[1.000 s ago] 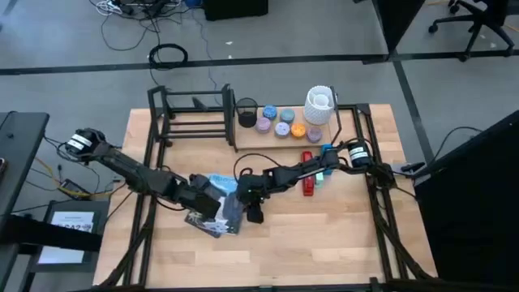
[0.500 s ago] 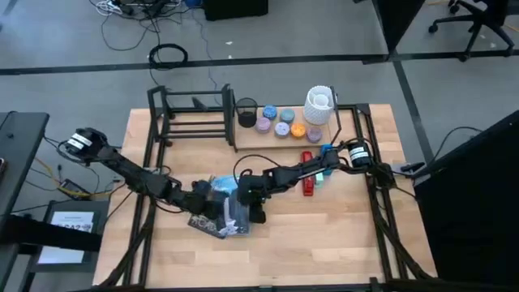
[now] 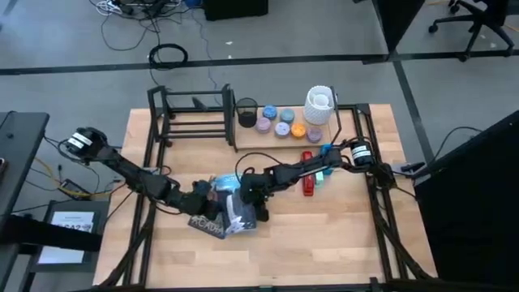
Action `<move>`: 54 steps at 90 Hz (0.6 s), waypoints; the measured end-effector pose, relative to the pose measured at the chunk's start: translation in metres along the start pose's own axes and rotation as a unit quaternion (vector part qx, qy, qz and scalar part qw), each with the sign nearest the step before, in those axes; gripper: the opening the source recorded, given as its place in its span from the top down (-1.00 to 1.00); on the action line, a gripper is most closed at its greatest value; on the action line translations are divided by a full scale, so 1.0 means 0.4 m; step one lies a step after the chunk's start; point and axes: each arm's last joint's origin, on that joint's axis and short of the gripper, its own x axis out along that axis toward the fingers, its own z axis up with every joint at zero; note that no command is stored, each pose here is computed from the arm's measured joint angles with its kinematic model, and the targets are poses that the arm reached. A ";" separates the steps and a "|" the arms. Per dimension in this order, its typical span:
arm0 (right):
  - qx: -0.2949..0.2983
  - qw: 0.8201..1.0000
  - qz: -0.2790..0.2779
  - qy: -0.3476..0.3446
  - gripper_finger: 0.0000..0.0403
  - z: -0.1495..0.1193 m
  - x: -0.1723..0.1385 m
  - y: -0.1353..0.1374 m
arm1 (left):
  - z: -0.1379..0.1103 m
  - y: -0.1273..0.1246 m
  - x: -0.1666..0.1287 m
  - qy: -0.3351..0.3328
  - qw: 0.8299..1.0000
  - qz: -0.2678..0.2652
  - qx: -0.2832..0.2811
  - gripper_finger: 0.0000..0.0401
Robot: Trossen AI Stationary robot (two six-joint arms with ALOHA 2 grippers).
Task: Stock shelves
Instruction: Put the blue book on the bookshelf
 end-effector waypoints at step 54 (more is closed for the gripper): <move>0.005 0.995 -0.003 0.095 0.54 -0.043 -0.013 -0.002 | -0.002 -0.008 -0.001 0.004 1.000 -0.016 -0.003 1.00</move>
